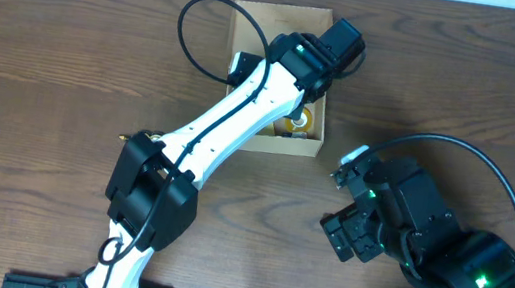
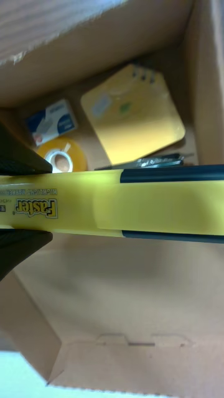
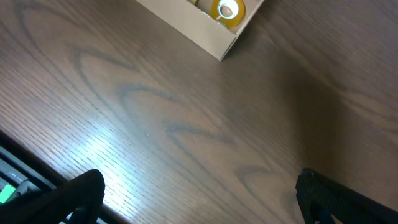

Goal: Pack container
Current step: 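Lower the highlighter upright into the box and open the left gripper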

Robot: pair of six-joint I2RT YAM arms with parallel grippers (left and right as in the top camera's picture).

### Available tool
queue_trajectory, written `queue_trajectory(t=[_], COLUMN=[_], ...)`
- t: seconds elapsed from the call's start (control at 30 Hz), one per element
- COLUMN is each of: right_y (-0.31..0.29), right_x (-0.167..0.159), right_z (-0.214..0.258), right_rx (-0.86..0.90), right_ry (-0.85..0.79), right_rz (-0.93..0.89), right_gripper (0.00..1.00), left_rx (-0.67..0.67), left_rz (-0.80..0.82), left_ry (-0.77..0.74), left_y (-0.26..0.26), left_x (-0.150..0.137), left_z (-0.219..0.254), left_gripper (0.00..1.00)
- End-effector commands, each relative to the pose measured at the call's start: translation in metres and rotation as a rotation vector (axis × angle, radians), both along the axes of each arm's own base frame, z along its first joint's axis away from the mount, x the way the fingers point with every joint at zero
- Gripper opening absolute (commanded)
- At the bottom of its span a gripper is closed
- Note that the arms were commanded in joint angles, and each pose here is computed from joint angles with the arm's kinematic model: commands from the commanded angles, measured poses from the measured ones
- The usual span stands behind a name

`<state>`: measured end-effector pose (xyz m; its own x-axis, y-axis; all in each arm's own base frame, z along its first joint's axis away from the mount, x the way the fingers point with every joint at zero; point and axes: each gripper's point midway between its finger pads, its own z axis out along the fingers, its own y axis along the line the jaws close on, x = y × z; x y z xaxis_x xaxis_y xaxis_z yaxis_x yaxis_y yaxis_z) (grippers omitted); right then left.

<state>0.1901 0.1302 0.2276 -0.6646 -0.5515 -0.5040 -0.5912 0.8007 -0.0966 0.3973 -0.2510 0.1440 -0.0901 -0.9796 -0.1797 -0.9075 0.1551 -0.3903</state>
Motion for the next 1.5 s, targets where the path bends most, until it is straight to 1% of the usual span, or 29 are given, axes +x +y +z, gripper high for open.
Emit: queue_trajectory(t=[0.0,0.2,0.4,0.63,0.93,1.1,1.47], right_y=[-0.001,-0.001,-0.001,-0.001,-0.001,-0.001,-0.001], right_x=[0.001,0.001,0.001,0.001,0.001,0.001,0.001], right_z=[0.0,0.0,0.0,0.0,0.0,0.0,0.0], right_rx=[-0.008,-0.008,-0.008,-0.008,-0.008,-0.008,-0.008], right_ry=[-0.003,-0.003,-0.003,-0.003,-0.003,-0.003,-0.003], right_rz=[0.005,0.005,0.005,0.005,0.005,0.005,0.005], right_gripper=[0.99,0.99,0.99,0.99,0.99,0.99,0.99], left_rx=[-0.018,-0.062,-0.066,-0.067,-0.094,-0.115,-0.111], left_rz=[0.017,-0.018,-0.02,-0.033,-0.02,-0.019,-0.011], left_ry=[0.016,0.033,0.102,0.077,0.079,0.123,0.126], left_y=[0.001,-0.004,0.0,0.001,-0.001,-0.001,0.003], left_x=[0.0,0.006,-0.005,0.004,0.016,0.013,0.014], left_z=[-0.002,-0.02,-0.039,-0.043,-0.068,-0.08,-0.085], left_gripper=[0.06,0.06,0.06,0.06,0.06,0.06,0.06])
